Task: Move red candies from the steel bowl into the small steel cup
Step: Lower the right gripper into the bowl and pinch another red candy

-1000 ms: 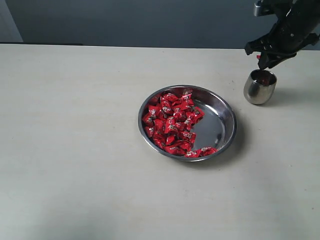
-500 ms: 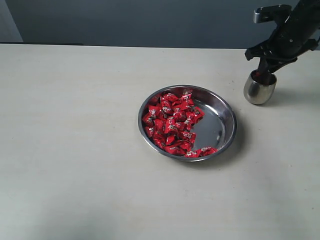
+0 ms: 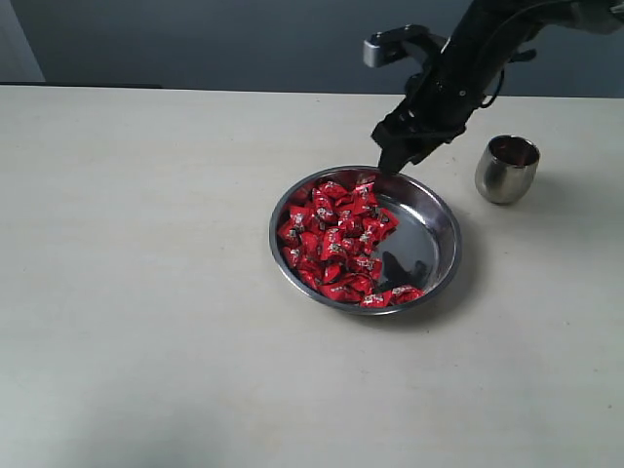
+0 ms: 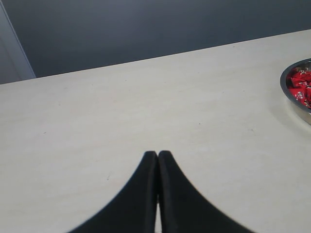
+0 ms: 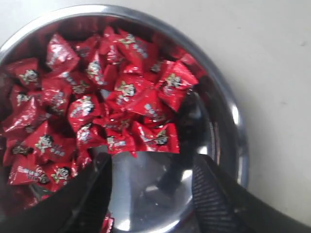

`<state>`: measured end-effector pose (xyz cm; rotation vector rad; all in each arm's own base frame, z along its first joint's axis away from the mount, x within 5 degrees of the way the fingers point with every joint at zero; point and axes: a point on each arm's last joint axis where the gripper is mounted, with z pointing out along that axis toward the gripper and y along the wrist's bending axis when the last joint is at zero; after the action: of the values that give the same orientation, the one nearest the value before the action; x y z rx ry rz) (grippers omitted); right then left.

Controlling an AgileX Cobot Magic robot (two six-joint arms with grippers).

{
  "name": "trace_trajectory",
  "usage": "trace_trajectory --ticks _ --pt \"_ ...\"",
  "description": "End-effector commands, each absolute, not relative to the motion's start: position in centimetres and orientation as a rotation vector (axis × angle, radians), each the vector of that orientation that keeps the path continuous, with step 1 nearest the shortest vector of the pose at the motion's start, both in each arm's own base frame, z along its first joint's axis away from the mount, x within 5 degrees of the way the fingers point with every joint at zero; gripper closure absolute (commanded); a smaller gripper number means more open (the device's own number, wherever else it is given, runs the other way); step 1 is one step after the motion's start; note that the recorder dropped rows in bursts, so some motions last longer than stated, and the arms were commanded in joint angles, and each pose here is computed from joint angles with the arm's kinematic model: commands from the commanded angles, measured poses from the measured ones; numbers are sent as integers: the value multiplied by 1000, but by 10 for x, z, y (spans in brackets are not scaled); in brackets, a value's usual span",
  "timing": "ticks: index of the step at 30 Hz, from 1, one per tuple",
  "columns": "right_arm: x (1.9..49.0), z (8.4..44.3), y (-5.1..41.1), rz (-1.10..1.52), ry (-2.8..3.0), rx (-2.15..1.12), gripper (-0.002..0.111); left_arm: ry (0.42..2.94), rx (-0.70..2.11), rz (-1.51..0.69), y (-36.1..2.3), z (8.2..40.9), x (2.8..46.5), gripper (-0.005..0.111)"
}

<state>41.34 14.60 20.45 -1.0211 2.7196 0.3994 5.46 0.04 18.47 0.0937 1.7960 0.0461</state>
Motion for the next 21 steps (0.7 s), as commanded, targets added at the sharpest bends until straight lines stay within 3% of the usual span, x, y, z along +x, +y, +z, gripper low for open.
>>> trace_trajectory --ticks 1,7,21 --pt "412 180 159 362 2751 -1126 58 1787 98 34 0 186 54 106" --pt "416 157 154 248 2828 -1131 58 1787 98 34 0 186 54 106" --pt "421 133 159 314 2838 -1073 58 1787 98 34 0 186 54 106"
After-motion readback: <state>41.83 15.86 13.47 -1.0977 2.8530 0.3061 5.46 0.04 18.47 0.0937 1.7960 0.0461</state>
